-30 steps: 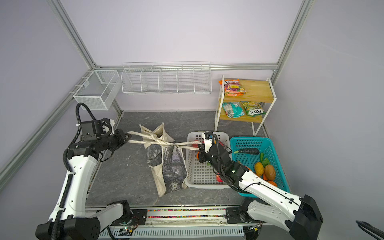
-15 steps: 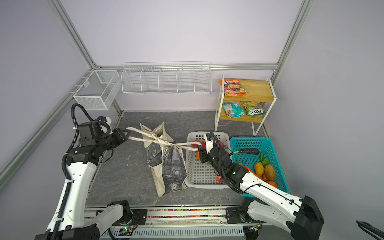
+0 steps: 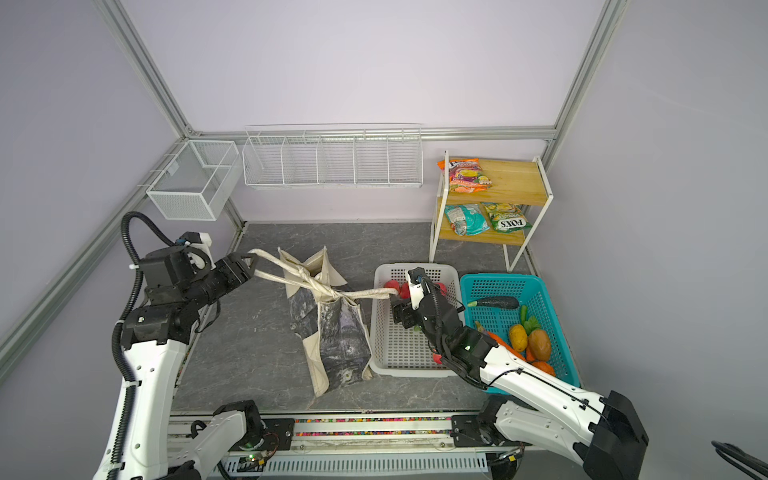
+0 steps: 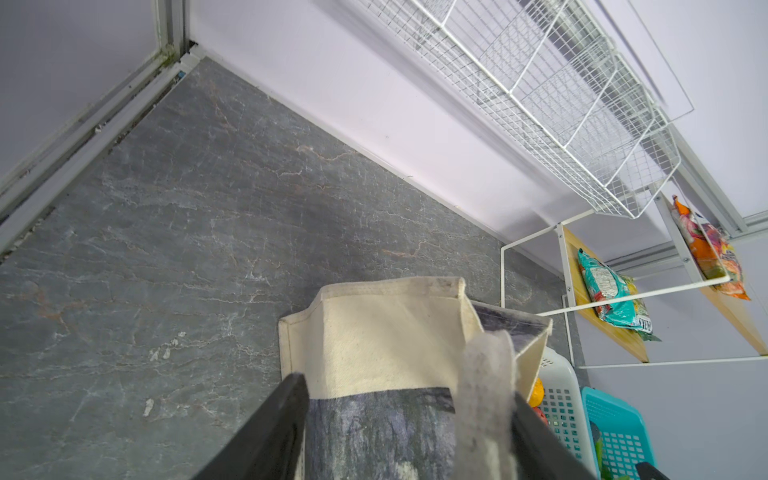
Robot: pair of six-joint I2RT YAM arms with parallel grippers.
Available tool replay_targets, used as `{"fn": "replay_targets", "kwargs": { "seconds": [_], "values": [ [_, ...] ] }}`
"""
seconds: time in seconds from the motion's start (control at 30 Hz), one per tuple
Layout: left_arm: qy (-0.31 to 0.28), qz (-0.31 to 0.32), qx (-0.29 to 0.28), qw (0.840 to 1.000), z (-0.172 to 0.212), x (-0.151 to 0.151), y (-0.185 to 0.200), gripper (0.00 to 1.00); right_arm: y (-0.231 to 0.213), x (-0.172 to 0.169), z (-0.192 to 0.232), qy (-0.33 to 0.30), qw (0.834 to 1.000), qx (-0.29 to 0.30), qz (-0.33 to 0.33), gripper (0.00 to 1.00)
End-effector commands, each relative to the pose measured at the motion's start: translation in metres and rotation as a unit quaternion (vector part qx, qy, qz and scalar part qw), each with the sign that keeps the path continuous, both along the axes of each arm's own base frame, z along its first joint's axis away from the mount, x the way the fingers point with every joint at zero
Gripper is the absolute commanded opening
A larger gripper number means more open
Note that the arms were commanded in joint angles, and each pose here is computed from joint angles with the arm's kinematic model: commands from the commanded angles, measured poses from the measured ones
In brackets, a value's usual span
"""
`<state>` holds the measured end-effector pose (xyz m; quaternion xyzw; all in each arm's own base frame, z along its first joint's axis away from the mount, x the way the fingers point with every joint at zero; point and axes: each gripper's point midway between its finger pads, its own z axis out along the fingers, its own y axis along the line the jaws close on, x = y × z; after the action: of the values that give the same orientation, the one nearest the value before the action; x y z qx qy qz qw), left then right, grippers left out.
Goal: Place the food into the grocery bag and tie it
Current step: 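Open both grippers to release the knotted handles and lift away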
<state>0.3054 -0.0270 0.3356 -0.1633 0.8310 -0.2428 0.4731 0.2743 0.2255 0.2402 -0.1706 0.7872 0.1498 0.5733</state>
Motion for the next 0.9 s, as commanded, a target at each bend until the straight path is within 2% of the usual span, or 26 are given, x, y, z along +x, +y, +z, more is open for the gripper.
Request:
{"fn": "replay_targets", "kwargs": {
  "seconds": [0.0, 0.1, 0.33, 0.67, 0.87],
  "values": [
    [-0.055, 0.002, 0.010, 0.998, 0.040, -0.007, 0.002, 0.82, -0.002, -0.004, 0.018, -0.026, 1.000, -0.010, 0.008, 0.88],
    [-0.064, -0.002, 0.010, 0.998, 0.049, -0.012, 0.000, 0.89, -0.002, -0.006, 0.028, -0.036, 0.999, -0.012, 0.014, 0.88],
    [-0.062, -0.005, 0.006, 0.998, 0.049, -0.017, -0.002, 0.91, -0.002, -0.010, 0.045, -0.049, 0.998, -0.011, 0.028, 0.88],
    [-0.095, 0.069, 0.058, 0.991, 0.088, -0.028, 0.026, 0.92, -0.020, -0.017, 0.076, -0.089, 0.996, -0.021, 0.014, 0.88],
    [-0.133, 0.134, 0.059, 0.980, 0.111, -0.026, 0.047, 0.96, -0.051, -0.009, 0.095, -0.117, 0.992, -0.044, -0.034, 0.88]
  ]
}}
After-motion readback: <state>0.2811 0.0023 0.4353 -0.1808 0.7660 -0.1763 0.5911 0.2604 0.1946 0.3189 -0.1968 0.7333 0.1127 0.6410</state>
